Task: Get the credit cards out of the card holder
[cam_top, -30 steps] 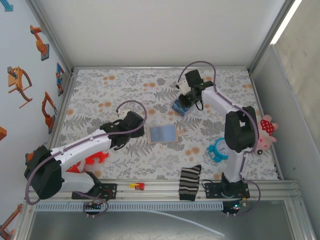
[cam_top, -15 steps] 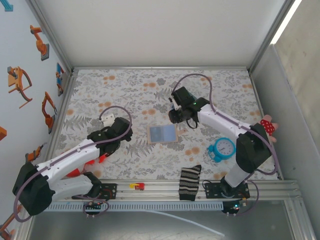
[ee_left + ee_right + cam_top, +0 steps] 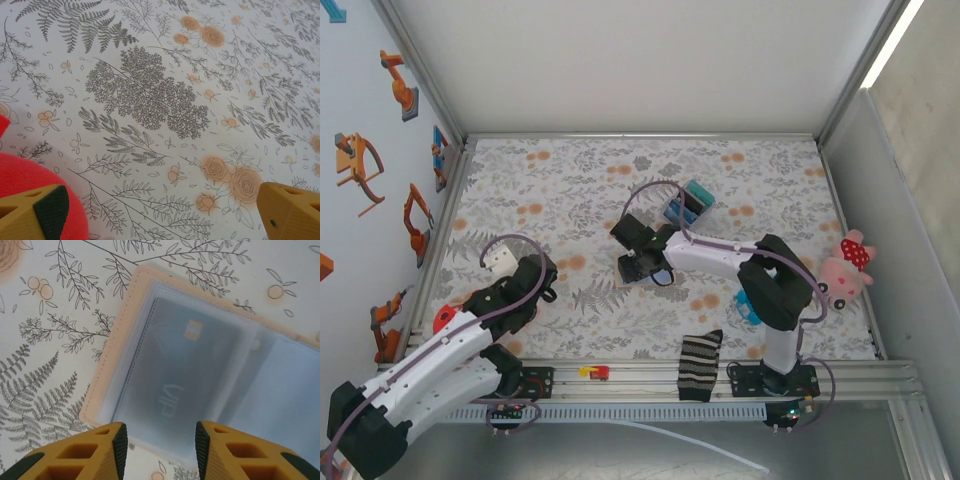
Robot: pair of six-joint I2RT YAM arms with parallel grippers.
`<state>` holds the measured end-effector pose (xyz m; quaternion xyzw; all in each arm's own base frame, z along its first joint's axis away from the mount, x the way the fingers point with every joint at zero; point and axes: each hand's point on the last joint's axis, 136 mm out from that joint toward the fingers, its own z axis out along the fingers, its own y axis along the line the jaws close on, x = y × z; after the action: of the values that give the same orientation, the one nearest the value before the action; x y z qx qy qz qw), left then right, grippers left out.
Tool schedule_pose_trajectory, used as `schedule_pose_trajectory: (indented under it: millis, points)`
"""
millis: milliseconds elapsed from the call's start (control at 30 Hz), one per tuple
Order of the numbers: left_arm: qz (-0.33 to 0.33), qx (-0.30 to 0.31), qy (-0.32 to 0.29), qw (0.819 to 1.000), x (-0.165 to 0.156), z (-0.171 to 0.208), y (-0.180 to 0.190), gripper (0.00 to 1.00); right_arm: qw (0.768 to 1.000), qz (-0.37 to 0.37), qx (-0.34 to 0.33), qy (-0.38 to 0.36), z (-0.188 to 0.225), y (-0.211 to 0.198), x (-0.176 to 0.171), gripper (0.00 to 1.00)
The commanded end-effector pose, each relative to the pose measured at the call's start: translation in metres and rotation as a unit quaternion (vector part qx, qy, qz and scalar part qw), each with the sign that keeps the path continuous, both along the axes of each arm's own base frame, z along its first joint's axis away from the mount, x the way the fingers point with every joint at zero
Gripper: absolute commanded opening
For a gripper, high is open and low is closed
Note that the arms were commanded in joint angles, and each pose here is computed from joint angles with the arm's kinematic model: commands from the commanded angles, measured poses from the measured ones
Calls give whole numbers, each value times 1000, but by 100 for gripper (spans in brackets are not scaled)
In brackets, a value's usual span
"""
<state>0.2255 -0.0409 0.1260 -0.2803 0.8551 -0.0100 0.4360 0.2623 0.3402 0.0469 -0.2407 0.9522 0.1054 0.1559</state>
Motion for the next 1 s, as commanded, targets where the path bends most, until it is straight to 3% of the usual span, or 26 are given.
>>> schedule_pose_trajectory:
  millis: [0,33,100,400,967]
  points:
    - [20,14,6,1000,-8,-4,13,97,1000,-9,8,-4,4,14,6,46]
    - [21,14,8,1000,-9,-5,14,97,1000,-7,3,-7,4,15,6,52]
    - [23,16,11,1000,-10,-7,15,97,1000,-3,-7,-9,1,16,7,53]
    - [24,17,14,999,-9,-10,14,97,998,-6,-54,-8,-15,2,6,54]
    - [15,20,24,999,-6,-11,8,97,999,4,-51,17,-32,3,-9,54]
